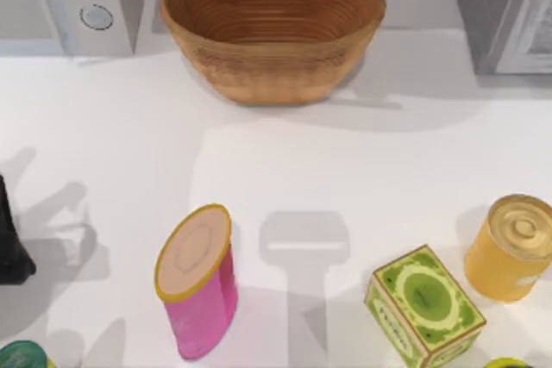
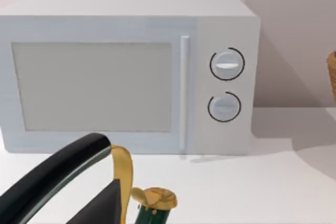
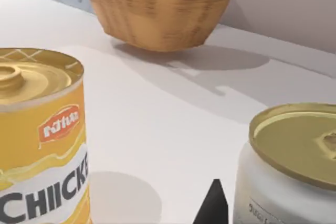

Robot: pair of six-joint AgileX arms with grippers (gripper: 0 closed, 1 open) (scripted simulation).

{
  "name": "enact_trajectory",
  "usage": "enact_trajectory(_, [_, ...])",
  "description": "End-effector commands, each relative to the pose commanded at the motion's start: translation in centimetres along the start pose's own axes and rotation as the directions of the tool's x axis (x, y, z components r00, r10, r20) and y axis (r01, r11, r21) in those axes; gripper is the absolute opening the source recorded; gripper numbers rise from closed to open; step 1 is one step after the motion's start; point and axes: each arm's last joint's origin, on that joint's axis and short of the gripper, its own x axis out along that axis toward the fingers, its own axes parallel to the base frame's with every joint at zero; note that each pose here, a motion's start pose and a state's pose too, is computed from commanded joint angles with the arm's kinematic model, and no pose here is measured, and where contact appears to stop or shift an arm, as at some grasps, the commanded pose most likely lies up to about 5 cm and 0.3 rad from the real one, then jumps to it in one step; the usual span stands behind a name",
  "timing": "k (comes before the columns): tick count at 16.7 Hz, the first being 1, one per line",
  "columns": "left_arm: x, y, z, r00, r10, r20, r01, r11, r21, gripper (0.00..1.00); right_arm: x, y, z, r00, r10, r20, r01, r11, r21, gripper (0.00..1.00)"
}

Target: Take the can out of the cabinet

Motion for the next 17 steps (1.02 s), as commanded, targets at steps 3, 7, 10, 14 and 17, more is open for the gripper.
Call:
enact_trajectory(3, [0.00,0.00,0.00,1.000,0.000,0.000,0.000,1.000,0.000,1.00,0.00,0.00,0.00,1.000,0.000,0.000,0.000,1.000,0.000,0.38])
enact_trajectory(7, [0.00,0.00,0.00,1.000,0.000,0.000,0.000,1.000,0.000,1.00,0.00,0.00,0.00,1.000,0.000,0.000,0.000,1.000,0.000,0.68])
enact_trajectory(10, [0.00,0.00,0.00,1.000,0.000,0.000,0.000,1.000,0.000,1.00,0.00,0.00,0.00,1.000,0.000,0.000,0.000,1.000,0.000,0.90])
enact_trajectory(14, [0.00,0.00,0.00,1.000,0.000,0.000,0.000,1.000,0.000,1.00,0.00,0.00,0.00,1.000,0.000,0.000,0.000,1.000,0.000,1.00])
enact_trajectory(17, [0.00,0.00,0.00,1.000,0.000,0.000,0.000,1.000,0.000,1.00,0.00,0.00,0.00,1.000,0.000,0.000,0.000,1.000,0.000,1.00])
